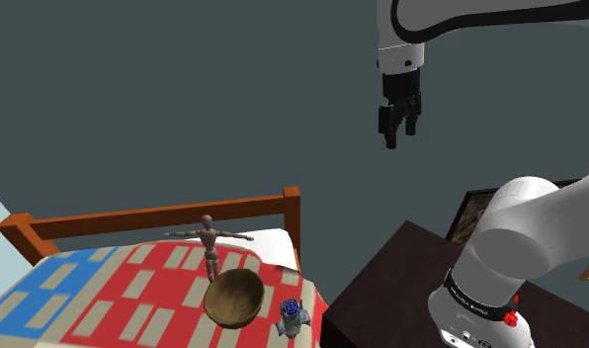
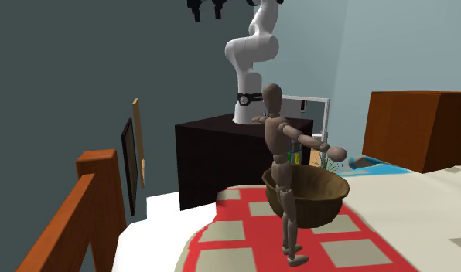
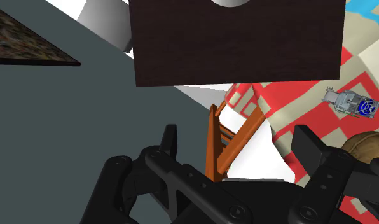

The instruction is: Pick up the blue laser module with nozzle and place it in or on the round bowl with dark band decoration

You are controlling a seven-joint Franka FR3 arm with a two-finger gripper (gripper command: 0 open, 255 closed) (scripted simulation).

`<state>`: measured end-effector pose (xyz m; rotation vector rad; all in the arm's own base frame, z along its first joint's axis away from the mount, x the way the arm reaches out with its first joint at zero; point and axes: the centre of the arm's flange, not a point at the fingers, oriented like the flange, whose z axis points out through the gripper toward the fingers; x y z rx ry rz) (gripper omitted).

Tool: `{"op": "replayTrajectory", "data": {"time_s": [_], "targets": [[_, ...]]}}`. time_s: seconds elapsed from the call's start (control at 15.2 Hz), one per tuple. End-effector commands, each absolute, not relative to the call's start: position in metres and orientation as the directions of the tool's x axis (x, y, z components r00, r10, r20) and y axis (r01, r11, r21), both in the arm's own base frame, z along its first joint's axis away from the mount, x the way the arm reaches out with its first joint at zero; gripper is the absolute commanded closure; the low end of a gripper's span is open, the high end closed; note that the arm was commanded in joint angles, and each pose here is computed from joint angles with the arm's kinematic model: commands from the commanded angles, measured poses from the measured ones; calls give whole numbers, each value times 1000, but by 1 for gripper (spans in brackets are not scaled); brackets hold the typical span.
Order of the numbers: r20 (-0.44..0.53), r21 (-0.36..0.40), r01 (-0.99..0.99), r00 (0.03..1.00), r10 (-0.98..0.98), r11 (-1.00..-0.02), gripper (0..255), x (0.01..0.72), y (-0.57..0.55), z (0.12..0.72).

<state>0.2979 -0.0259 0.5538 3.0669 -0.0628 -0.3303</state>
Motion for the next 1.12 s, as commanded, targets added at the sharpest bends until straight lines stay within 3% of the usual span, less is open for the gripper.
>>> {"op": "replayTrajectory", "data": {"time_s": [0.0, 1.06], "targets": [[-212, 60, -34, 976, -46, -998, 0, 298, -26, 554], [-131, 86, -119, 983, -130, -989, 0, 293, 123, 403]]}}
